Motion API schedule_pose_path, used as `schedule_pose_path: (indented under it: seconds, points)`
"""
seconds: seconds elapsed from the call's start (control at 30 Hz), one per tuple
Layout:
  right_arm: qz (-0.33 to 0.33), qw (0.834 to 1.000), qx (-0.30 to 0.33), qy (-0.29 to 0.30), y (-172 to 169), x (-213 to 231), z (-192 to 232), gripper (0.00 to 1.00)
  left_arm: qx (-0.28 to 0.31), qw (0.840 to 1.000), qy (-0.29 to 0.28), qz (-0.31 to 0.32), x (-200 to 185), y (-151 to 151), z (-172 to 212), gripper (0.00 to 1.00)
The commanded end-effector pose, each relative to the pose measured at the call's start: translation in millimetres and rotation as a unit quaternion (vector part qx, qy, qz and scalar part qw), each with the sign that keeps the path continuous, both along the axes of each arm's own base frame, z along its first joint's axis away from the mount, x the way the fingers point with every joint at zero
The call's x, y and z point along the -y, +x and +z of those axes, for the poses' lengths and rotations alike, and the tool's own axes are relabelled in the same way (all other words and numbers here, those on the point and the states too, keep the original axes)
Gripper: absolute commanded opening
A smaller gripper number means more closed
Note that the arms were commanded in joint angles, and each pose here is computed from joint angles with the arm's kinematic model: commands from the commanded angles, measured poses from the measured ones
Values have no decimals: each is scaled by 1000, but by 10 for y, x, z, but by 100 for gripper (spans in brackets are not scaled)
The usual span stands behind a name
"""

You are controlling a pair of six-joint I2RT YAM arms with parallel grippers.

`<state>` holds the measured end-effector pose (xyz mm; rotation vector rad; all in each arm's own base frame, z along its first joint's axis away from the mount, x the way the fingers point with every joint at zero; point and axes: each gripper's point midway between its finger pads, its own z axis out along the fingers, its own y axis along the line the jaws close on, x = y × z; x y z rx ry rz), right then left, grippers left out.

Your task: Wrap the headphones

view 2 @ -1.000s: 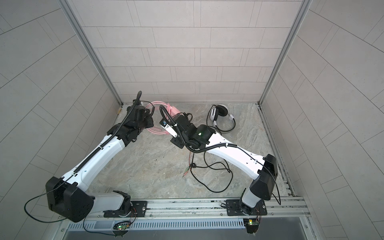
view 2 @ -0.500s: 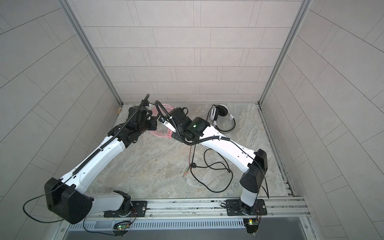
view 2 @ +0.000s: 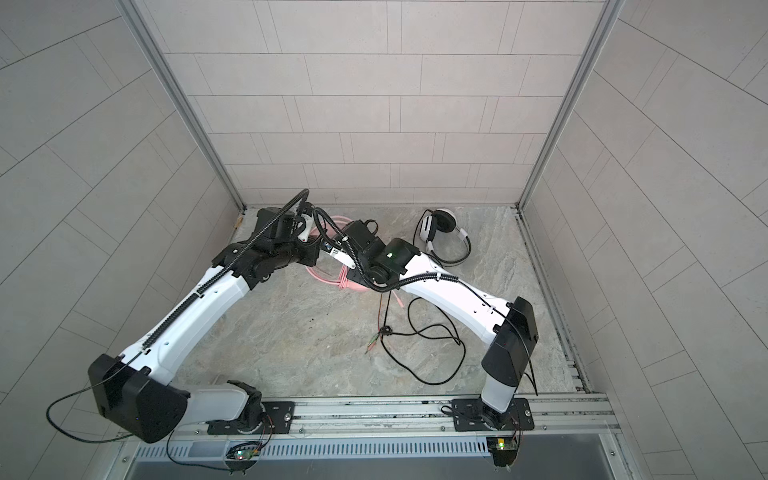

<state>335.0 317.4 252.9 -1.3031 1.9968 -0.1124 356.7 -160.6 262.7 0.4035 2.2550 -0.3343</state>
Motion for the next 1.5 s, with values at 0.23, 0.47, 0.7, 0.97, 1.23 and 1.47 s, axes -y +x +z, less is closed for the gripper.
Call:
schedule_pose_path:
  seconds: [0.23,0.47,0.7,0.97,1.23,1.47]
  points:
    - [-28,995,62,67,159,178,509,26,5,995,-88,-46,55,-175,359,0]
    - [-24,994,63,87,69,213,654,45,-20,994,-104,-17,-69,-90,280,0]
    - [-18,992,58,110,8,197,728,51,-54,988,-145,13,-165,48,144,0]
    - [-22,986,61,155,-22,226,864,62,-87,976,-193,60,-335,210,-40,0]
    - [-34,973,43,224,13,315,931,63,-83,973,-202,78,-433,269,-80,0]
    - [-92,933,55,343,131,625,1103,61,-111,946,-199,230,-842,518,-477,0]
